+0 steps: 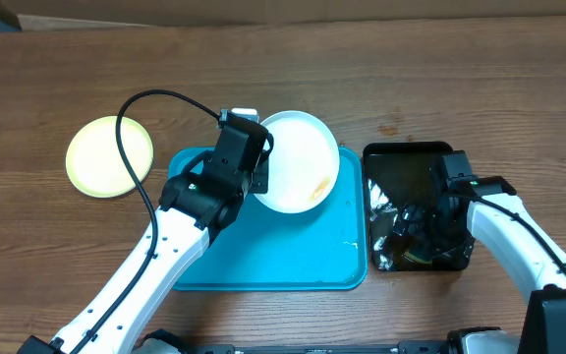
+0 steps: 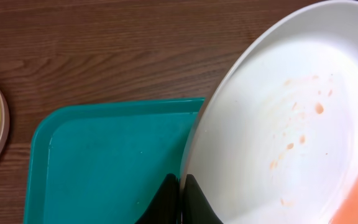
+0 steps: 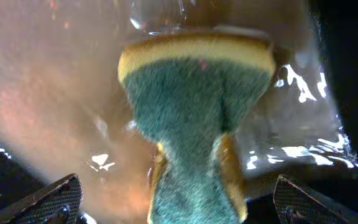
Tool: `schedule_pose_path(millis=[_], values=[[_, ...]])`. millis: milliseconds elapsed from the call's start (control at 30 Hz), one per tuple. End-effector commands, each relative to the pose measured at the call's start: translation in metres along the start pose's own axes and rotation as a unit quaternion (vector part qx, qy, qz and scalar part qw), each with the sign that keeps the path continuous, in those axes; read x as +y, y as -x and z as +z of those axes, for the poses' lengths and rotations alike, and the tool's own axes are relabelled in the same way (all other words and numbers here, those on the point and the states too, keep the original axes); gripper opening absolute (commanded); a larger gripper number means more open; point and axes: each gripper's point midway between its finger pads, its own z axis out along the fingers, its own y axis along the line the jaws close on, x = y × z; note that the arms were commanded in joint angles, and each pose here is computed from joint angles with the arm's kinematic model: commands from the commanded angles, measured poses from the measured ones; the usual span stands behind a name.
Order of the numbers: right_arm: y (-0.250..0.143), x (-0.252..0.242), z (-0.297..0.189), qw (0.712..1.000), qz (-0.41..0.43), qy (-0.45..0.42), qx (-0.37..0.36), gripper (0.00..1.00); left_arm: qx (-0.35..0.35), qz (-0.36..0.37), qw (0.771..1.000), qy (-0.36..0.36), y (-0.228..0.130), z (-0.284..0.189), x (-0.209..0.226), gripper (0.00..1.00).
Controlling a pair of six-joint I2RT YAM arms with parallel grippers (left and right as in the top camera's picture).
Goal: Clean dirty plates on tray and stack at the side
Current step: 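Lift the white plate with the left gripper and tilt it over the black tray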
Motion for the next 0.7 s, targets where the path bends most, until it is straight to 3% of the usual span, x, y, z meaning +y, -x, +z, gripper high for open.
schedule_pose_path(millis=[0,133,167,200,233,267,400,500,633,667], values=[[-0.003,0.01,-0.003,0.999,0.013,0.027,0.01,0.98,-0.019,-0.013,1.0,-0.018,0.014,-0.007,-0.009,0.04],[-0.007,0.006,0.006,1.0,0.014,0.025,0.014,0.9,-0.023,-0.013,0.999,-0.024,0.016,-0.004,-0.014,0.04],[-0.007,0.005,0.009,1.0,0.014,0.026,0.012,0.76,-0.025,-0.012,0.999,-0.029,0.017,-0.005,-0.016,0.04],[-0.007,0.005,0.011,0.999,0.013,0.027,0.011,0.54,-0.026,-0.012,0.999,-0.034,0.018,-0.005,-0.019,0.04],[-0.007,0.005,0.012,0.999,0.013,0.027,0.01,0.2,-0.028,-0.011,0.999,-0.036,0.019,-0.005,-0.02,0.04],[-0.008,0.004,0.013,0.999,0.013,0.027,0.01,0.04,-0.03,-0.01,0.999,-0.037,0.019,-0.006,-0.022,0.04],[-0.006,0.011,0.009,0.999,0.006,0.042,0.013,0.07,-0.039,-0.008,0.998,-0.044,0.023,-0.007,-0.027,0.04],[0.002,0.026,-0.007,0.998,-0.021,0.065,0.007,0.32,-0.048,-0.005,0.997,-0.052,0.026,-0.009,-0.033,0.04],[0.018,0.037,-0.033,0.997,-0.038,0.069,-0.018,0.42,-0.061,-0.001,0.996,-0.065,0.03,-0.012,-0.044,0.04],[0.022,0.038,-0.038,0.997,-0.039,0.065,-0.026,0.51,-0.065,0.001,0.995,-0.07,0.031,-0.013,-0.048,0.04]])
